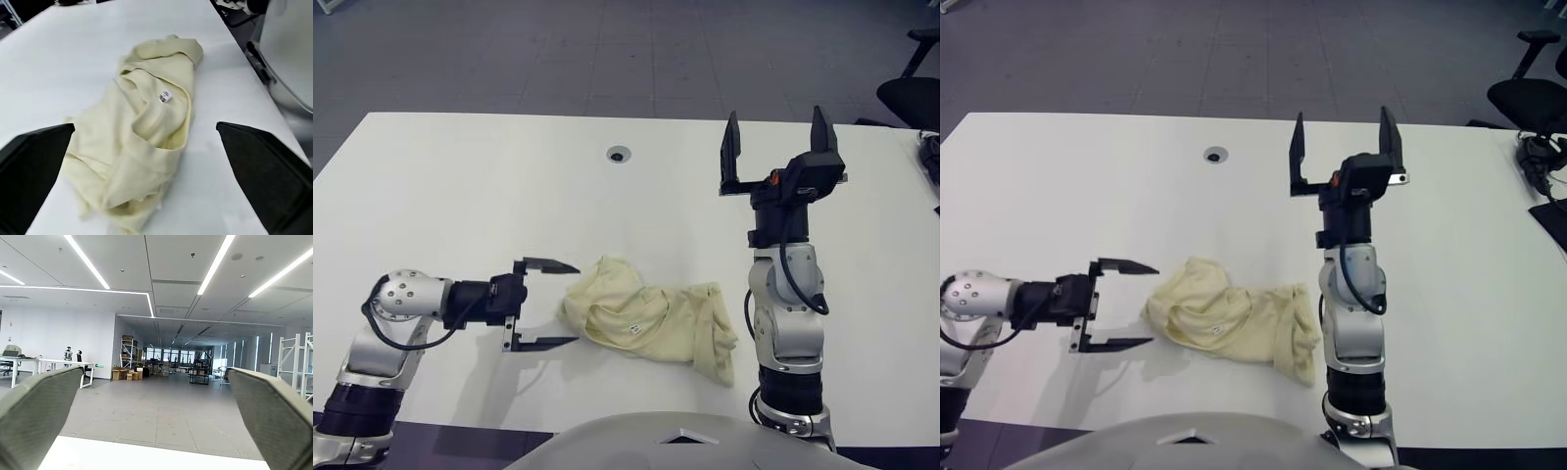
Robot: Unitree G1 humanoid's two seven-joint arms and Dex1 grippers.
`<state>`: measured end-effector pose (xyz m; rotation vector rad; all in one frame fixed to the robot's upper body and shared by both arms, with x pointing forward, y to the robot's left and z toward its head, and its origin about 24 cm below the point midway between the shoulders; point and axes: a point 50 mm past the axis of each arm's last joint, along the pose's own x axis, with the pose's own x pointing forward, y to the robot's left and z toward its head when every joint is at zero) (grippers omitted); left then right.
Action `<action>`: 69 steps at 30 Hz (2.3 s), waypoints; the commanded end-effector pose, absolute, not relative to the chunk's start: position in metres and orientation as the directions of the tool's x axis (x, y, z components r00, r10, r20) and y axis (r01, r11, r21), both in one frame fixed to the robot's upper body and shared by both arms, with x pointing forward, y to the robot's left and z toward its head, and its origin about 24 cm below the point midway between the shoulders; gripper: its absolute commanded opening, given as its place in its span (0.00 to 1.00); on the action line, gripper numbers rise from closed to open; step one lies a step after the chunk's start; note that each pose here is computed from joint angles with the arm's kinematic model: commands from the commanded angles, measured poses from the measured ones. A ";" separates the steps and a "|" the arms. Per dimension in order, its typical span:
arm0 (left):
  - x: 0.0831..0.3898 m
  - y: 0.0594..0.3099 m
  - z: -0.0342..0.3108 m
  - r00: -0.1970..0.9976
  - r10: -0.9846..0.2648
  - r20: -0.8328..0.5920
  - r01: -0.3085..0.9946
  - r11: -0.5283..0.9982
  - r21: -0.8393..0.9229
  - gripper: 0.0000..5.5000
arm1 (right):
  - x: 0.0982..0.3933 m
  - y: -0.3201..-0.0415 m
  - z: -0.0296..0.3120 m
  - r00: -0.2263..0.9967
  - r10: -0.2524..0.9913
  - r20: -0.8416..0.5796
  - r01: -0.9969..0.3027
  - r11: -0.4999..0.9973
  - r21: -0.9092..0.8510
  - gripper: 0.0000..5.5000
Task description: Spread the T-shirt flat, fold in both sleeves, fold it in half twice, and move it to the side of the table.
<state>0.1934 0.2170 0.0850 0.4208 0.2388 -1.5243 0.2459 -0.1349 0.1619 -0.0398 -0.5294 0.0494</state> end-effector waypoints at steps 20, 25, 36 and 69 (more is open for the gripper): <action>0.195 0.192 0.061 -0.142 -0.886 -0.441 0.988 -0.153 -0.011 0.98 | 0.243 -0.128 0.162 0.869 0.107 0.483 -0.087 0.994 -0.064 0.98; 0.194 0.197 0.065 -0.137 -0.891 -0.432 0.989 -0.150 -0.003 0.98 | 0.243 -0.128 0.162 0.870 0.111 0.481 -0.090 0.994 -0.066 0.98; 0.198 0.204 0.068 -0.100 -0.890 -0.445 0.993 -0.119 0.014 0.72 | 0.242 -0.127 0.162 0.871 0.112 0.478 -0.092 0.994 -0.067 0.98; 0.206 0.202 0.074 -0.033 -0.932 -0.360 0.996 -0.061 0.069 0.00 | 0.241 -0.125 0.163 0.870 0.121 0.478 -0.099 0.993 -0.071 0.98</action>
